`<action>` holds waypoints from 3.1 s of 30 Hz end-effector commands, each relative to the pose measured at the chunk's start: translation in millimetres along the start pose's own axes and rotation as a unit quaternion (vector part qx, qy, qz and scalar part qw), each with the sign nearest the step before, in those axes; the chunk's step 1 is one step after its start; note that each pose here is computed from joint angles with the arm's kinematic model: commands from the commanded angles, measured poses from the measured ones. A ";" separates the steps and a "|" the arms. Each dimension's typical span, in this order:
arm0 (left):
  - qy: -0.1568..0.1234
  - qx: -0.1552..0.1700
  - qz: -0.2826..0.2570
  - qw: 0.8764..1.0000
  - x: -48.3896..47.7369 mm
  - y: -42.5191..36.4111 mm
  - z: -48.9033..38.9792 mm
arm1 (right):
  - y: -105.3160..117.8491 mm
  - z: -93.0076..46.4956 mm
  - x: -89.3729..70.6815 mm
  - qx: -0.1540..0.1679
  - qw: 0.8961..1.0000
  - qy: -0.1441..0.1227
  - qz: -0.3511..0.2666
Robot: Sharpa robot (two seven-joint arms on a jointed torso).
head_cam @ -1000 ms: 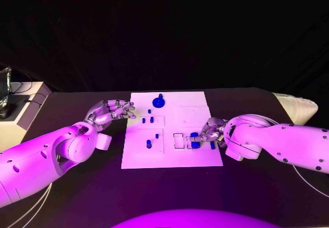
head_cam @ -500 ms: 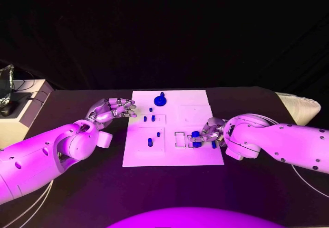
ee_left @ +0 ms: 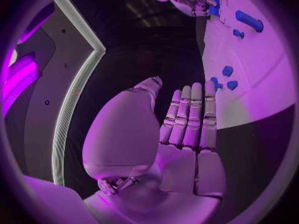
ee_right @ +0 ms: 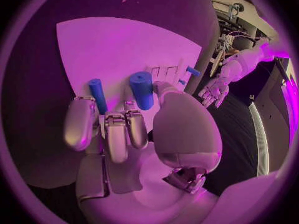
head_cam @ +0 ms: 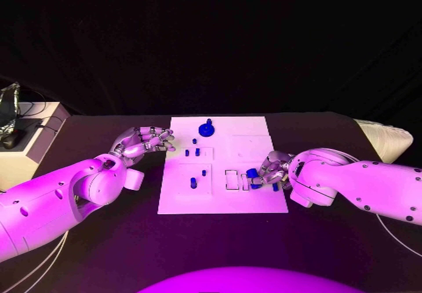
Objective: Assemble the parts on the task board
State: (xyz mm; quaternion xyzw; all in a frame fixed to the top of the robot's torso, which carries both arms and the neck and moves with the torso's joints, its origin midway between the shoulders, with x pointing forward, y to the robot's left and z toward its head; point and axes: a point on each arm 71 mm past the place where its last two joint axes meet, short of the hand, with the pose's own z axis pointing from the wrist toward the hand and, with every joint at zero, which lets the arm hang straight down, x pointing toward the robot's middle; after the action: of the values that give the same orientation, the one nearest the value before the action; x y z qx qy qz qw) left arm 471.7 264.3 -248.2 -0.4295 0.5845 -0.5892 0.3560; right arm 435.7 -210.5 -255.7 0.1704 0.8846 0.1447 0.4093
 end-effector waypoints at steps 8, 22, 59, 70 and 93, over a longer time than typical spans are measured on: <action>0.012 -0.007 -0.002 1.000 -0.3 1.8 0.2 | -3.9 -3.3 -6.8 0.023 0.996 0.026 0.086; 0.019 -0.010 -0.002 1.000 2.7 3.3 2.3 | 23.7 -15.5 -10.6 -0.004 0.994 0.044 0.101; 0.024 -0.012 0.000 1.000 2.9 3.1 1.3 | 54.1 1.9 13.4 -0.031 0.999 0.034 0.009; 0.023 -0.014 0.001 1.000 1.3 2.9 0.3 | 50.6 4.1 16.0 -0.027 0.999 0.036 0.000; 0.025 -0.017 0.000 1.000 1.2 3.4 0.1 | 40.2 -6.8 11.9 -0.044 0.999 0.015 0.004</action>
State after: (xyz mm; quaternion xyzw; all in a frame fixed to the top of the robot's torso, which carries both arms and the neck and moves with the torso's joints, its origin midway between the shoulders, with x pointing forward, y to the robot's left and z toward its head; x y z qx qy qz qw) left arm 471.8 265.1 -252.2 -0.4254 0.6026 -0.5832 0.3404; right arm 431.3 -171.0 -245.4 0.1621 0.8875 0.1760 0.3938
